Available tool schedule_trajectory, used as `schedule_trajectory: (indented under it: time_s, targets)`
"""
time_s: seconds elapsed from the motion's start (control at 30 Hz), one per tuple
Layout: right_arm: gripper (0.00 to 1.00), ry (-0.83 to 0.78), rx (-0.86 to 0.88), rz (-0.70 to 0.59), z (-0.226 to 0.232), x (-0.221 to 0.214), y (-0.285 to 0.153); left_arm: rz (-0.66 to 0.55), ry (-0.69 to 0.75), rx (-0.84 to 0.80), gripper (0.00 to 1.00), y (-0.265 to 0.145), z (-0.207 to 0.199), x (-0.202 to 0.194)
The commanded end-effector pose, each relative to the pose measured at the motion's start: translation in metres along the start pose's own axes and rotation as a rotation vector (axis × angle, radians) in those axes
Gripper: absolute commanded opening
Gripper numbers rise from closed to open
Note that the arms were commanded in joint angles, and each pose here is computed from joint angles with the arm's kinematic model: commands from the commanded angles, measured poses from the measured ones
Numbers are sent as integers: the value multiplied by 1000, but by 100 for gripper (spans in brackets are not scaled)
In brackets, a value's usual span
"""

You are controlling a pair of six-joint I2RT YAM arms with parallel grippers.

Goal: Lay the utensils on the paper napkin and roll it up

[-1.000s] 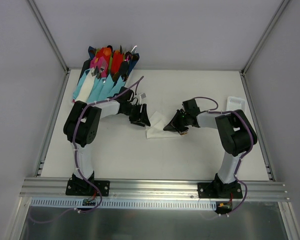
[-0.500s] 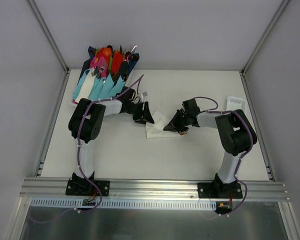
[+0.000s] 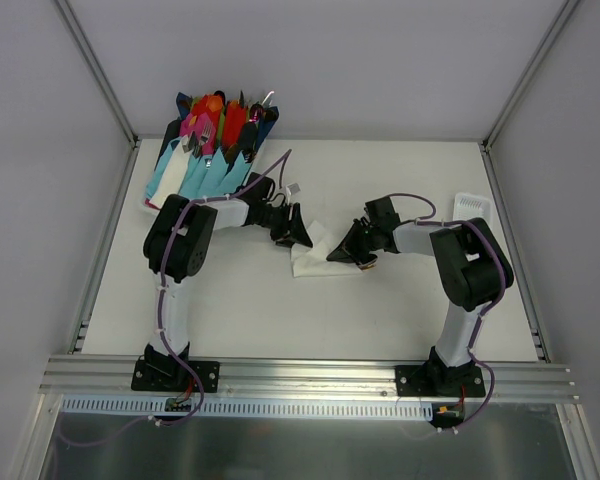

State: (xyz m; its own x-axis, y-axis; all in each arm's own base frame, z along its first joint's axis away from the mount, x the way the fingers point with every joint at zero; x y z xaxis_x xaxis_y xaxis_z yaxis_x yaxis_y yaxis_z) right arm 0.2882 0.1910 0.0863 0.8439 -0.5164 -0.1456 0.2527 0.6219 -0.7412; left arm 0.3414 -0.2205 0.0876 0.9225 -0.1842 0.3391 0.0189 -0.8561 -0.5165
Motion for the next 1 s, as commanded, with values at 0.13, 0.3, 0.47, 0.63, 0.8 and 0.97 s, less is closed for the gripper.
schedule_trajectory:
  time_s: [0.13, 0.3, 0.47, 0.63, 0.8, 0.97]
  targets:
    - [0, 34, -274, -80, -52, 6, 12, 17, 105, -54, 40, 10, -24, 2]
    - [0, 33, -272, -83, -52, 6, 11, 23, 144, -32, 27, 12, -28, -4]
    - [0, 33, -274, -81, -51, 7, 11, 7, 187, -28, 20, 7, -34, -3]
    - [0, 29, -275, -79, -52, 6, 12, -27, 222, -12, 38, 2, -40, 4]
    - [0, 28, -273, -79, -52, 6, 11, -39, 228, -13, 43, 6, -39, 14]
    - [0, 25, -274, -75, -52, 5, 11, -46, 230, -11, 43, 10, -36, 22]
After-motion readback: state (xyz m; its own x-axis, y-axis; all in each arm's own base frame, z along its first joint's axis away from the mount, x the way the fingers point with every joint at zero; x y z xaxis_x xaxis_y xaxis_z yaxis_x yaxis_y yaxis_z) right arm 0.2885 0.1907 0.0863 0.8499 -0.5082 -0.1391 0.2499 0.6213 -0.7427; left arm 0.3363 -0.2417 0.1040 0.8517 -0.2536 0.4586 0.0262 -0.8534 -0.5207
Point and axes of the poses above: each gripper's point midway between its finger pads, its own y axis out along the fingers, its own z axis along the line the jaws close on, x = y × z, the point moved 10 cm from there along -y, back along the fingers, and after that the axes turned 10 degrees about y, right-handed, at the moved point
